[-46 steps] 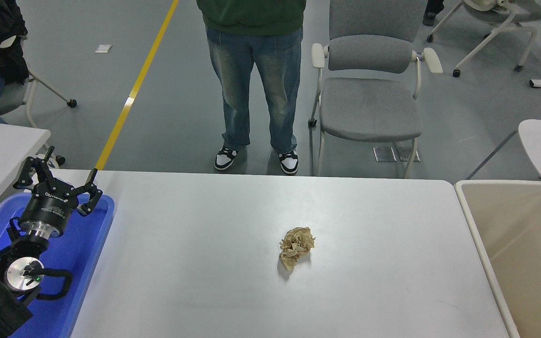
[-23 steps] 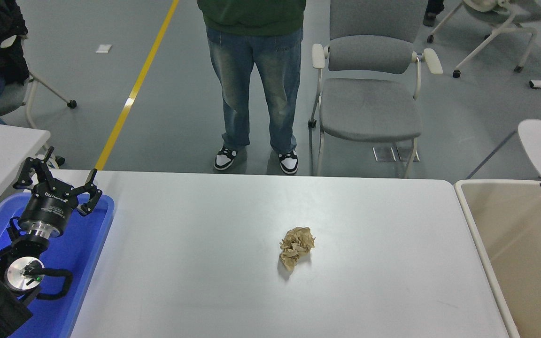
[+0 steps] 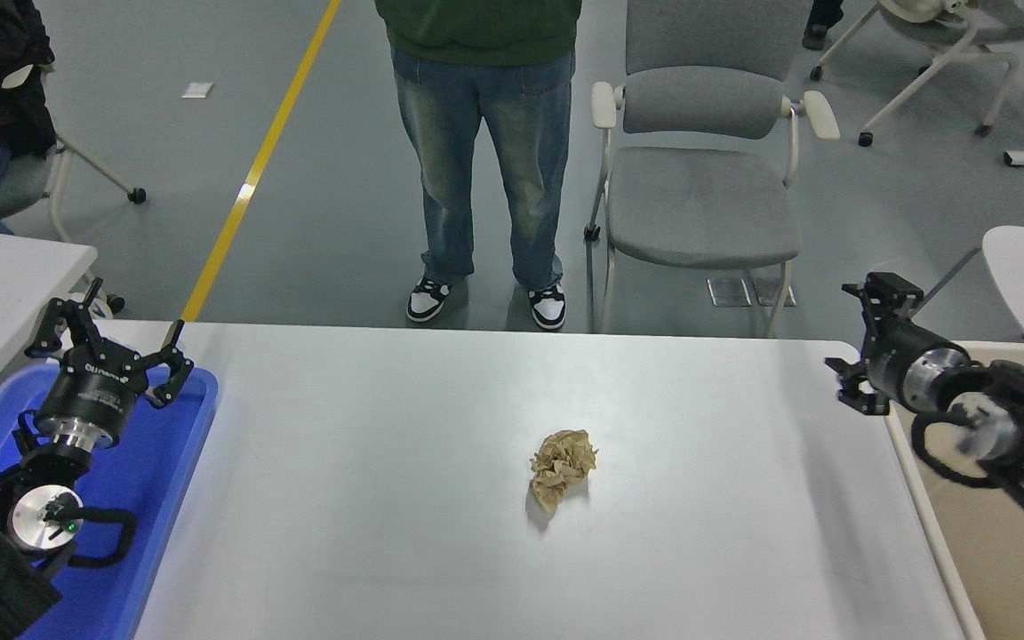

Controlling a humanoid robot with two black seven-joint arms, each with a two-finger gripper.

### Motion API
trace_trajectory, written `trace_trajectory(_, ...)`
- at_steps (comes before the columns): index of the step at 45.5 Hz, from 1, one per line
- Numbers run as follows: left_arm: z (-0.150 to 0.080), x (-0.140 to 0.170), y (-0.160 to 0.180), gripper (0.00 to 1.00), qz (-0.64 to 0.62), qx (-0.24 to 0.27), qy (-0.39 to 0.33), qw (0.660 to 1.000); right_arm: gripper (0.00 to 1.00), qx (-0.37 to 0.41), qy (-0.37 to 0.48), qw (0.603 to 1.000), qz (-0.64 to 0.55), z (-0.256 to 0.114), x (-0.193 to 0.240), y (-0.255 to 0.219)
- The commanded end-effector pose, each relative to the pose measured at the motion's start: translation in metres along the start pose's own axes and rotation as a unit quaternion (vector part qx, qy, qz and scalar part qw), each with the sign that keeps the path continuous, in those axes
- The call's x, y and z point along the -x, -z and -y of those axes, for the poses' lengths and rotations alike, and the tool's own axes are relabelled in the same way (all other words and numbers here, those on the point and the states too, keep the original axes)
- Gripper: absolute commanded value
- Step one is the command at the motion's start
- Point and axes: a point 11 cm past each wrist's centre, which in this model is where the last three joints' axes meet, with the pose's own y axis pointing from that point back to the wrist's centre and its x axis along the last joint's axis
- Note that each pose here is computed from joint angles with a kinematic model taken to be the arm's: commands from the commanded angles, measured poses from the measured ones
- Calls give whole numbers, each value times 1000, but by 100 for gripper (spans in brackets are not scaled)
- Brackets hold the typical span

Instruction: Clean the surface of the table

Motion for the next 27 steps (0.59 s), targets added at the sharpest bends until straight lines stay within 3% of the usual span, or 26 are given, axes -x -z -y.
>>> trace_trajectory(1,0,0,0,100,0,0,0,1000,100,-17,29,993,112,10,56,-30)
trace_trajectory(27,0,0,0,100,0,0,0,1000,100,-45,23,986,160,14,72,-42)
